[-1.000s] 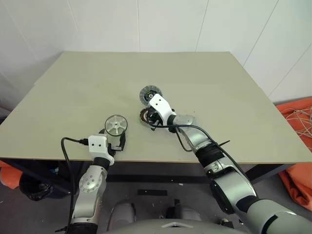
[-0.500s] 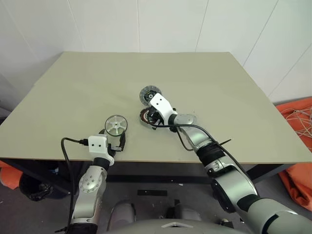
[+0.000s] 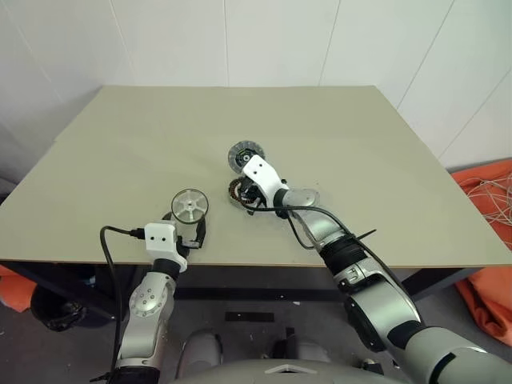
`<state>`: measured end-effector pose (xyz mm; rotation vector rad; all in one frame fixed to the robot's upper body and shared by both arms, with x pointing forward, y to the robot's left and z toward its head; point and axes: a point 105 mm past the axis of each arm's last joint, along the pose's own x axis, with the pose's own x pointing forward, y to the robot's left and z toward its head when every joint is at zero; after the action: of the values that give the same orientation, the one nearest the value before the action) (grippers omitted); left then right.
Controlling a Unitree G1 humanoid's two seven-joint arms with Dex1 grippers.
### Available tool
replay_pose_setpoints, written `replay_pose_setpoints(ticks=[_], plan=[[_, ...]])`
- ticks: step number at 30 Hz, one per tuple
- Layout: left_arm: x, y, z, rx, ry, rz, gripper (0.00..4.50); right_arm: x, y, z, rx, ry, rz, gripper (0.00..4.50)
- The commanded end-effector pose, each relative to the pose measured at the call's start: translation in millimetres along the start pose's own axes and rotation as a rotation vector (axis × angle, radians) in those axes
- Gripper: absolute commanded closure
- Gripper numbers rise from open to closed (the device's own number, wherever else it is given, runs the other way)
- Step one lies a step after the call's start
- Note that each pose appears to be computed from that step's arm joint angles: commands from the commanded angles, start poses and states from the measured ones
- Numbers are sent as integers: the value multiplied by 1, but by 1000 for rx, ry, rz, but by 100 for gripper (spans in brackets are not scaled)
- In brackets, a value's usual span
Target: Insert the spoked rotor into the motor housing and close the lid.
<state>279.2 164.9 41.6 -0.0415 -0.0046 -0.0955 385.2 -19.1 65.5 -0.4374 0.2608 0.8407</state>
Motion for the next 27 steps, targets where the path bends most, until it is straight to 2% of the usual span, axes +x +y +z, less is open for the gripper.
replay_pose_setpoints(ticks=[1, 5, 11, 16, 22, 27], plan=[[3, -2, 16, 18, -62, -12, 0, -2, -10, 17, 12, -65, -22, 446], [3, -2, 16, 18, -62, -15, 0, -2, -14, 19, 20, -66, -38, 446], [3, -3, 16, 18, -64, -17, 0, -1, -8, -14, 1, 45, -23, 446], [2, -3, 15, 19, -62, -14, 0, -5, -3, -27, -3, 79, 0, 446], [2, -3, 15, 20, -60, -18, 0, -9, -3, -31, 2, 87, -4, 446], [4, -2, 16, 24, -61, -18, 0, -16, -15, -20, 16, 33, -52, 446]])
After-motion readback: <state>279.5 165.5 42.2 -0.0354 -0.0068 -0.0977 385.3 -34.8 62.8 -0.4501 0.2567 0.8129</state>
